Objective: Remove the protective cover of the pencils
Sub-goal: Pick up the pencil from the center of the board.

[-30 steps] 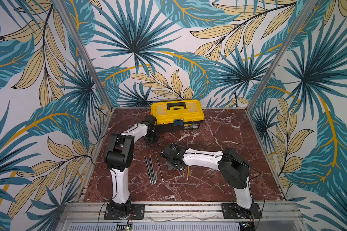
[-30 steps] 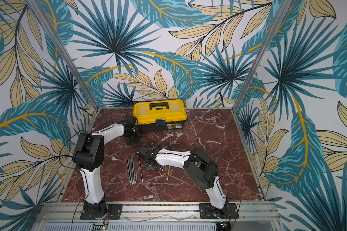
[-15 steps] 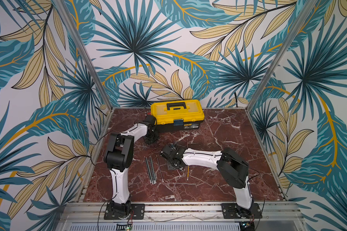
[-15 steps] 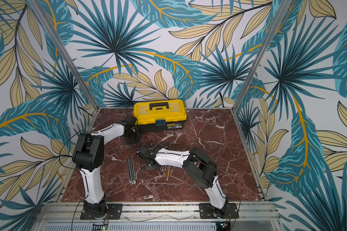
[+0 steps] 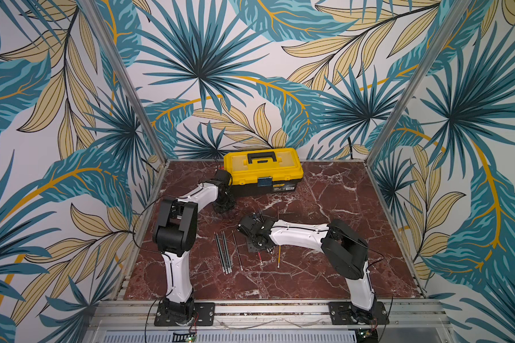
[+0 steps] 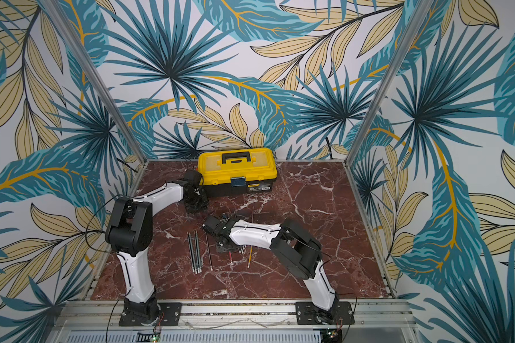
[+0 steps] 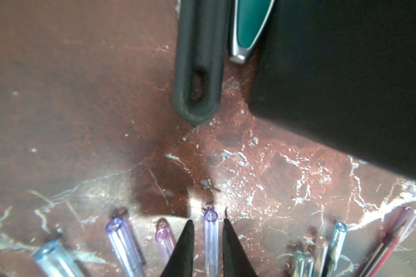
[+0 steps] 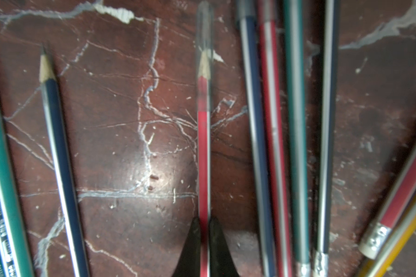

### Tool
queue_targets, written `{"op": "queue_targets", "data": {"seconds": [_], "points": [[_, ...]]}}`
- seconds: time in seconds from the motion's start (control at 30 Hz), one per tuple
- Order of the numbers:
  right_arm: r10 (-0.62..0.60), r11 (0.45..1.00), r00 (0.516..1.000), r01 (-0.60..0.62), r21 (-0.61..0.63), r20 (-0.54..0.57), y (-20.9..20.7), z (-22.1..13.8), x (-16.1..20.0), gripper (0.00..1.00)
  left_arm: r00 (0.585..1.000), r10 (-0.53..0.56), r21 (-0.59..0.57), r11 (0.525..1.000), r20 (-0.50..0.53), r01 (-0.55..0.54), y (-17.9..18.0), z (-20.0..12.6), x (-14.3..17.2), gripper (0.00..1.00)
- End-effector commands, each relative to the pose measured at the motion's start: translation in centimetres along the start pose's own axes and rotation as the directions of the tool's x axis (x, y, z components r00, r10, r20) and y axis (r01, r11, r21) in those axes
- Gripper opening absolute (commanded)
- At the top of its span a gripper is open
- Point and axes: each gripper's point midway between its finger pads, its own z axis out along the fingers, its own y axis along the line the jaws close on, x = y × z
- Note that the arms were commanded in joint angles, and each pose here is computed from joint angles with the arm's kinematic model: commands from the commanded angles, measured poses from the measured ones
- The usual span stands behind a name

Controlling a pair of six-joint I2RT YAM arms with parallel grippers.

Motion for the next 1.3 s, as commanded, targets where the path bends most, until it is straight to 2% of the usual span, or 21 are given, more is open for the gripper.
{"op": "queue_targets", "data": {"seconds": [0.0, 0.2, 0.4, 0.6, 0.77, 0.87, 1.27], "points": [[-0.005, 1.0, 0.999, 0.005, 0.009, -0.032, -0.2, 0.3, 0.5, 0.05, 0.999, 0.006, 0.029, 1.0, 0.046, -0.008, -0.6, -1.8, -0.9, 0.23], [-0.003, 1.0, 1.0, 0.003, -0.02, -0.014, 0.4, -0.7, -0.1, 0.03, 0.998, 0.005, 0.052, 0.999, 0.067, -0.008, -0.8, -2.3, -0.9, 0.24], [0.007, 0.998, 1.0, -0.006, -0.059, 0.024, 0.7, -2.0, -0.8, 0.01, 0.996, 0.006, 0.138, 0.99, 0.094, -0.019, -1.9, -3.1, -0.7, 0.24], [0.026, 0.99, 0.996, -0.013, -0.138, 0.091, 1.5, -3.9, -1.9, 0.01, 0.997, -0.027, 0.279, 0.96, 0.068, 0.007, -3.7, -3.6, 0.5, 0.24], [0.038, 0.984, 0.99, -0.014, -0.176, 0.136, 1.9, -5.2, -2.8, 0.0, 0.998, -0.049, 0.403, 0.915, 0.03, 0.033, -5.4, -4.0, 1.5, 0.24], [0.047, 0.983, 0.988, -0.02, -0.182, 0.146, 2.0, -5.2, -3.3, 0.0, 0.997, -0.058, 0.449, 0.893, 0.049, 0.03, -6.0, -4.4, 1.6, 0.24], [0.075, 0.979, 0.988, -0.047, -0.2, 0.133, 2.0, -4.5, -3.7, 0.0, 0.996, -0.047, 0.488, 0.873, 0.073, 0.006, -6.6, -5.2, 1.7, 0.28]]}}
